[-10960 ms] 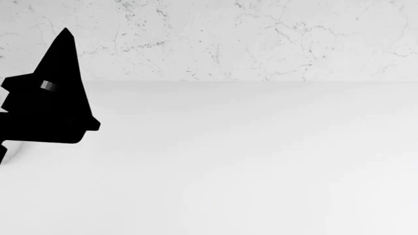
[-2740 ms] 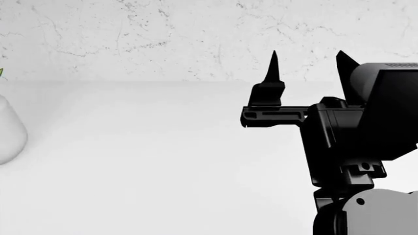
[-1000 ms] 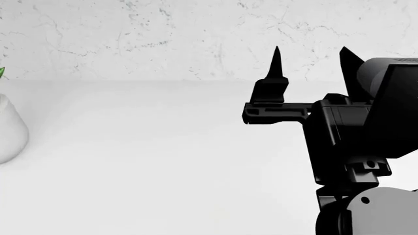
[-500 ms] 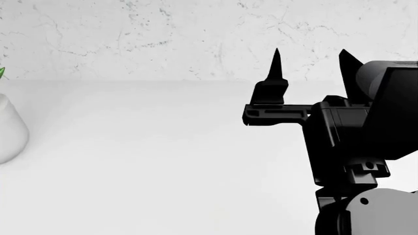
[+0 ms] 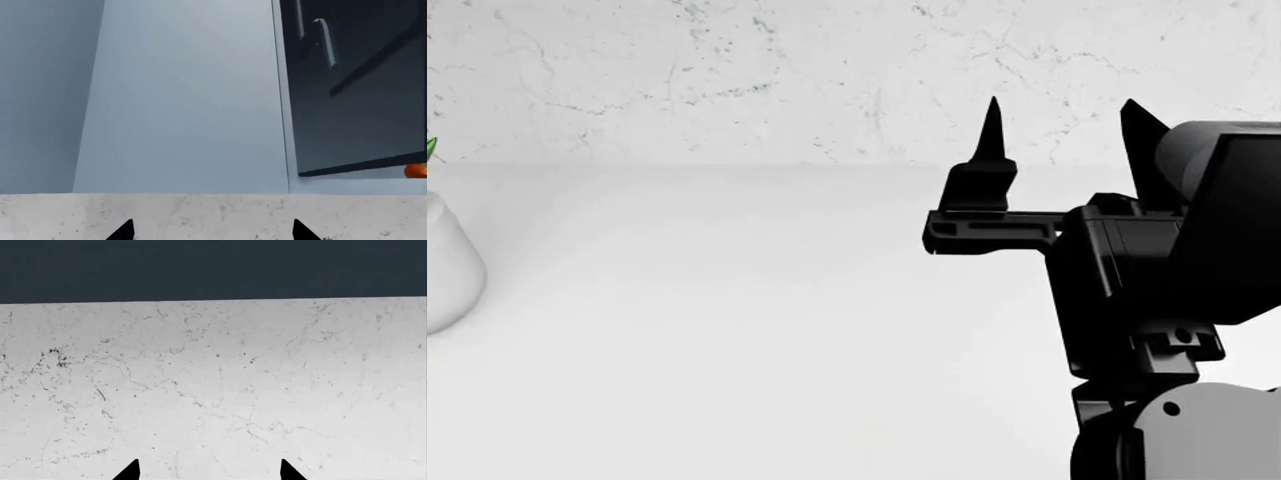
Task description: Pick the sweet potato, carrot from the counter and place them in the cabinet. Then close the cabinet.
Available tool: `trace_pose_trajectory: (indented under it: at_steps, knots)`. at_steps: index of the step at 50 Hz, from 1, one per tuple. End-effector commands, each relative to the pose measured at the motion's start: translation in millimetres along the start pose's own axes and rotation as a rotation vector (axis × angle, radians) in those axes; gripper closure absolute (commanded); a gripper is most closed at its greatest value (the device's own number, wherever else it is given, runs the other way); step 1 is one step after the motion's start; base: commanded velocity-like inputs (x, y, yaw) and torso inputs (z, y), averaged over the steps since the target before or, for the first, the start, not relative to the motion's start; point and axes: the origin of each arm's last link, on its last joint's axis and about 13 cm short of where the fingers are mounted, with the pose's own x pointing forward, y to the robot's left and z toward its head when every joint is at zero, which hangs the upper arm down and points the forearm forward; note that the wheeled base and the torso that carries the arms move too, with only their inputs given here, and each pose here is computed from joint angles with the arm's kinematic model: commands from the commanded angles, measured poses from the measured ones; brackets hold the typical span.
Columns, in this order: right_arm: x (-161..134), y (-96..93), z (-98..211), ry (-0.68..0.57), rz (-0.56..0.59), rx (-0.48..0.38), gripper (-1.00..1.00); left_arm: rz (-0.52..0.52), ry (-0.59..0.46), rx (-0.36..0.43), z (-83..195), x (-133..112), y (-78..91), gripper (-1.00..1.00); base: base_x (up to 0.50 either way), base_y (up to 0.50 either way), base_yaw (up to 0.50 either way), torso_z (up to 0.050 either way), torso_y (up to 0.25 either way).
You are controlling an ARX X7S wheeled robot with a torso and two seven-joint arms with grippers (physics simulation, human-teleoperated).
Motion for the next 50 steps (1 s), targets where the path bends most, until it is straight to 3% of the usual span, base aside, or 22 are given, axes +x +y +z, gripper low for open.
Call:
trace_pose_trajectory:
  at_steps: [1, 17, 36, 50]
  knots:
    - [0, 0.0, -1, 0.000, -0.002, -0.001, -1.00, -0.027, 0.080, -0.002, -27, -17, -2.5, -1.00, 0.00, 0.00, 0.00, 0.000, 0.000]
    - [0, -0.2, -2, 0.004, -0.004, -0.003, -1.00, 0.012, 0.120, 0.018, -43, -19, 12.5, -1.00, 0.00, 0.00, 0.00, 0.000, 0.000]
    - [1, 0.2, 1, -0.003, -0.003, -0.004, -1.00, 0.130, 0.032, 0.063, -4, -18, 40.4, -1.00, 0.00, 0.00, 0.00, 0.000, 0.000]
    - [0, -0.6, 1, -0.002, -0.005, -0.004, -1.00, 0.186, -0.072, 0.110, 40, -2, 56.1, -1.00, 0.00, 0.00, 0.00, 0.000, 0.000]
